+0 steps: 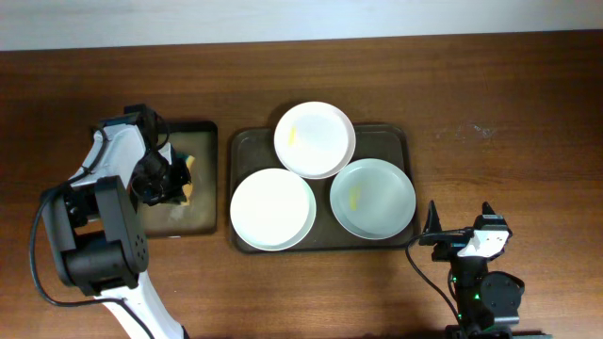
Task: Clean dirty plates on tray and stack at the side
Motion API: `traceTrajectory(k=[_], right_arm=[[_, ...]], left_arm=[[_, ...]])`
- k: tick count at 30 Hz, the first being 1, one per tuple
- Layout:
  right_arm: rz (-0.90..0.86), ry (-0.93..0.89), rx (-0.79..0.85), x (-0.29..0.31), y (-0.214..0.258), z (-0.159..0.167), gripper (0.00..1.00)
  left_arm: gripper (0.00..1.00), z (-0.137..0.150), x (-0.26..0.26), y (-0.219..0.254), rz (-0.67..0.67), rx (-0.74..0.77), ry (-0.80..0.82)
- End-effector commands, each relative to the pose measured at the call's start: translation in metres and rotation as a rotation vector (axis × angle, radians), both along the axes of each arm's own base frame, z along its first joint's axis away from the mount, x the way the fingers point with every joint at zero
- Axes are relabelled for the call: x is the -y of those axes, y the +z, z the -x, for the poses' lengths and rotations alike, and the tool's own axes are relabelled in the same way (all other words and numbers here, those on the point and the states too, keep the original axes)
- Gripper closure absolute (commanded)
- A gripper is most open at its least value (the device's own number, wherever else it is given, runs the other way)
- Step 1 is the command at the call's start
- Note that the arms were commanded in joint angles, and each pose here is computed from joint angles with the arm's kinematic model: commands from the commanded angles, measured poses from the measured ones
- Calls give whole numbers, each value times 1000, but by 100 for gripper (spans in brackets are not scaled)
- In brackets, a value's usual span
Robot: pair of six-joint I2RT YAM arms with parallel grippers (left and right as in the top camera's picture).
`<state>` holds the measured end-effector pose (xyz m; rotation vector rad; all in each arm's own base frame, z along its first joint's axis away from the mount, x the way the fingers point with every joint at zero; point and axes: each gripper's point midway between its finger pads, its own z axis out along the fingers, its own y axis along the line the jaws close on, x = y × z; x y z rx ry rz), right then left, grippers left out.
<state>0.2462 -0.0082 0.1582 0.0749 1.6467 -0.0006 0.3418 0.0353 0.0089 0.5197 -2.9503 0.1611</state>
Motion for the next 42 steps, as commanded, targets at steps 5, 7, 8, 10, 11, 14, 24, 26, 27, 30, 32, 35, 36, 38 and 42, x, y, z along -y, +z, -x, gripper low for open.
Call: traceTrajectory(k=[5, 7, 8, 10, 11, 14, 24, 26, 27, 30, 32, 35, 36, 38, 42], right_arm=[[-1, -9, -8, 1, -4, 0, 2], [-1, -8, -8, 1, -4, 0, 2], [-1, -9, -8, 1, -4, 0, 2], [-1, -9, -8, 1, -4, 0, 2], [-1, -9, -8, 1, -4, 0, 2], [-1, -9, -8, 1, -4, 0, 2], [-1, -8, -8, 1, -4, 0, 2], [-1, -8, -8, 1, -4, 0, 2], [-1, -9, -8, 1, -4, 0, 2], [-1, -9, -8, 1, -4, 0, 1], [-1, -9, -8, 1, -4, 0, 2], [-1, -9, -8, 1, -4, 0, 2], [-1, -8, -8, 1, -4, 0, 2], [-1, -9, -8, 1, -4, 0, 2], [-1, -9, -8, 1, -4, 0, 2]], left_arm=[[1, -39, -7, -7, -28, 145, -6], [1, -47, -8, -7, -33, 179, -6], [1, -50, -9, -7, -35, 189, -6], [1, -52, -9, -6, -36, 201, -6], [7, -52, -9, -6, -36, 201, -7], [74, -51, -9, -7, -36, 197, -7], [1, -55, -10, -6, -38, 212, -6], [1, -61, -11, -6, -42, 237, -6], [1, -64, -11, -5, -45, 249, -6], [1, -75, -13, -4, -52, 296, -6], [1, -84, -14, -2, -57, 331, -6], [0, -91, -15, -1, -62, 360, -6], [0, -93, -16, 0, -63, 368, -6], [0, -96, -16, 0, -65, 379, -6], [8, -96, -17, -3, -65, 378, -4]])
